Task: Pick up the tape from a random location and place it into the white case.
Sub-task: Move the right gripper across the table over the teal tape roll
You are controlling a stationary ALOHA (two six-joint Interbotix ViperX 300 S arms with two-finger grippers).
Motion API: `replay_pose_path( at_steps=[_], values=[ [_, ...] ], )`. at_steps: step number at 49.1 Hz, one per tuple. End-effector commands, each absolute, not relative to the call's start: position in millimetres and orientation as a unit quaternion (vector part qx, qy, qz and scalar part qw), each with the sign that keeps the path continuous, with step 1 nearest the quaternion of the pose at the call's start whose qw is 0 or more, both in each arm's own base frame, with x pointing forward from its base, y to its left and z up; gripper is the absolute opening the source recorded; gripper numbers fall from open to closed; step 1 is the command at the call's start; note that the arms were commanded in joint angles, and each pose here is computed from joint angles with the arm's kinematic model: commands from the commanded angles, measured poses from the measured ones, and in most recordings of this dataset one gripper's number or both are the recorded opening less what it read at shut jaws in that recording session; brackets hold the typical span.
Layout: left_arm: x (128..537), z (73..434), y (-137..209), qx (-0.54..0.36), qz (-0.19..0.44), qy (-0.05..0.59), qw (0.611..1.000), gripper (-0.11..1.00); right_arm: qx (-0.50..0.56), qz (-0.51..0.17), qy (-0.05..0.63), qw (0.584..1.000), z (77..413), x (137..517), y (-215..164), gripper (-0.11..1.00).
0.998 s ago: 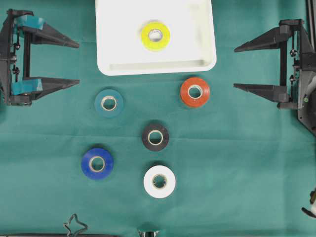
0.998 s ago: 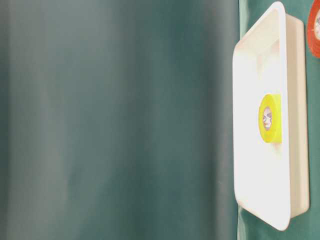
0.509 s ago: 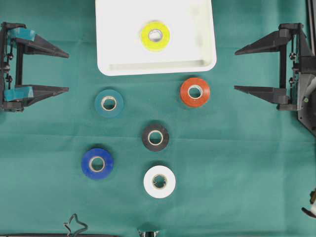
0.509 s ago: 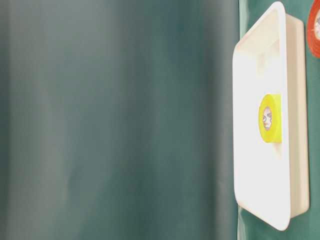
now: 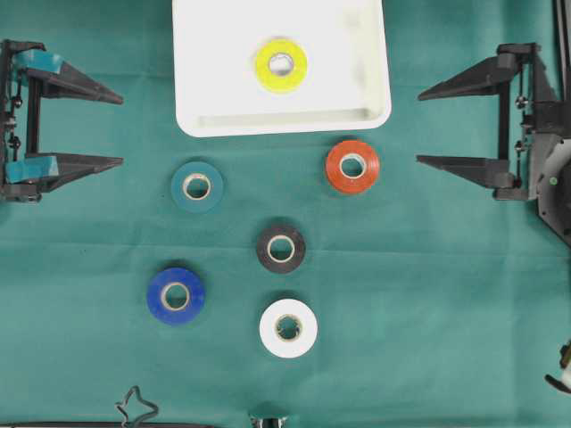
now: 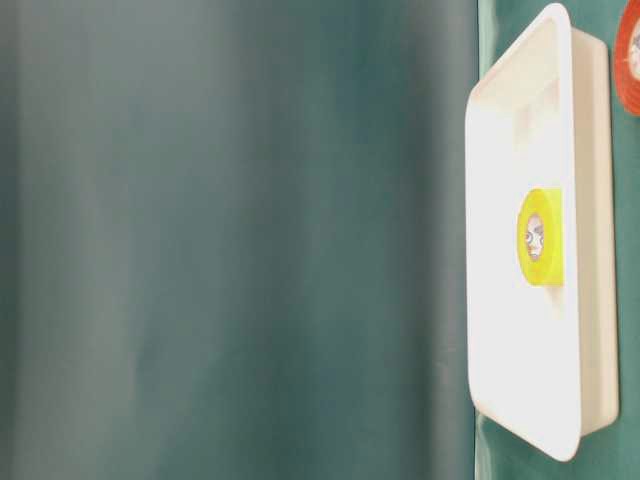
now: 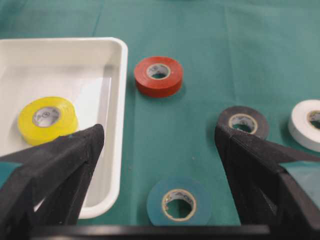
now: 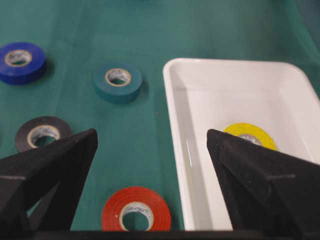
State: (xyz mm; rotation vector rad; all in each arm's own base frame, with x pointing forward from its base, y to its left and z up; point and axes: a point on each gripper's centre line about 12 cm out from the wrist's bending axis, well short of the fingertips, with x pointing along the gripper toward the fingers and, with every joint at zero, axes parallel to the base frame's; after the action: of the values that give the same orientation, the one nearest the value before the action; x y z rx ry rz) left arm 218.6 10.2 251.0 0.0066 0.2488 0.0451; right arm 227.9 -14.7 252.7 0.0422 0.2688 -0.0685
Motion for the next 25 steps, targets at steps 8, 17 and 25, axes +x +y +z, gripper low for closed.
replay_pose_path(
  at_steps=[8, 17, 25],
  values=[
    [221, 256, 10, 0.002, 0.021, 0.115, 0.993, 0.96, 0.017, -0.014, 0.131, 0.991, 265, 260, -6, 0.91],
    [221, 257, 10, 0.002, 0.021, 0.114, 0.993, 0.96, 0.016, -0.008, 0.138, 0.99, 265, 288, -3, 0.91],
    [221, 257, 10, 0.002, 0.021, 0.114, 0.993, 0.96, 0.015, 0.001, 0.141, 0.99, 264, 313, 2, 0.91]
  ],
)
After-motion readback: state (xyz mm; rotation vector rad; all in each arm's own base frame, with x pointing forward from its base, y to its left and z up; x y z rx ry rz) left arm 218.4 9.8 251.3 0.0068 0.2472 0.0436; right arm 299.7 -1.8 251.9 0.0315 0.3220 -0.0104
